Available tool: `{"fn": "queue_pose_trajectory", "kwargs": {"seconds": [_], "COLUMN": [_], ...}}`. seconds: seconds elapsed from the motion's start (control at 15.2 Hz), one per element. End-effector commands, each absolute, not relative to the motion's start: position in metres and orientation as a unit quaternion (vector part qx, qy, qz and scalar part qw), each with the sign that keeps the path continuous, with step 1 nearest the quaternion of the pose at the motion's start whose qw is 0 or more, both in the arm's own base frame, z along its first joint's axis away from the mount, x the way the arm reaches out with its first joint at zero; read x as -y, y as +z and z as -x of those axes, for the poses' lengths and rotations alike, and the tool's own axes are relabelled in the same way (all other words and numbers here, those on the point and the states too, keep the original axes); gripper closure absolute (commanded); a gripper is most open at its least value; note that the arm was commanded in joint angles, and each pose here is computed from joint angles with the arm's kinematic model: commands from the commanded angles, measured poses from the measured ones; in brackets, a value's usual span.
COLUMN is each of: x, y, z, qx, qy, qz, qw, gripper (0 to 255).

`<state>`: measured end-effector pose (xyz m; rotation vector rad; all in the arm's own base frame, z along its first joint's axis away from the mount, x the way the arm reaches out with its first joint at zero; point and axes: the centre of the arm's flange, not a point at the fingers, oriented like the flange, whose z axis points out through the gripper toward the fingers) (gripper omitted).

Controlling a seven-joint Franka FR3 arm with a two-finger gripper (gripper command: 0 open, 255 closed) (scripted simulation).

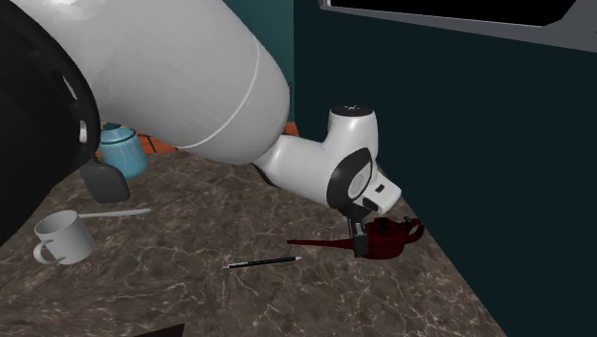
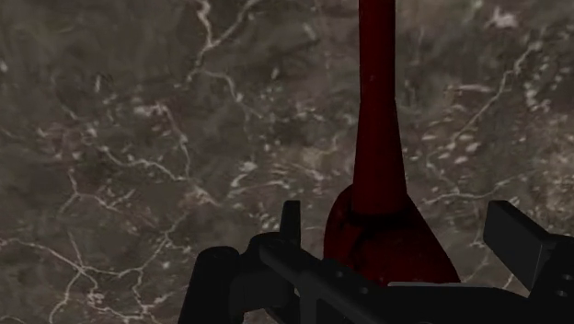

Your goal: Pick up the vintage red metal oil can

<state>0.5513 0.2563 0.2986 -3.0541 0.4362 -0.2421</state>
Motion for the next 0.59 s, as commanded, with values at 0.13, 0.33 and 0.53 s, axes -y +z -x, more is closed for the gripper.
{"fn": "queue_pose_trajectory", "kwargs": {"seconds": [0.13,0.33,0.53], "x": [-0.257,-0.2568,-0.257], "y": [0.2949,0.2949,0.2951], "z": [-0.5506,-0.5506,-0.5506], "qx": [-0.141,-0.141,-0.141], "qy": [-0.078,-0.078,-0.078], "qz": [0.987,0.987,0.987], "qw": [0.024,0.024,0.024], "gripper": [255,255,255]}}
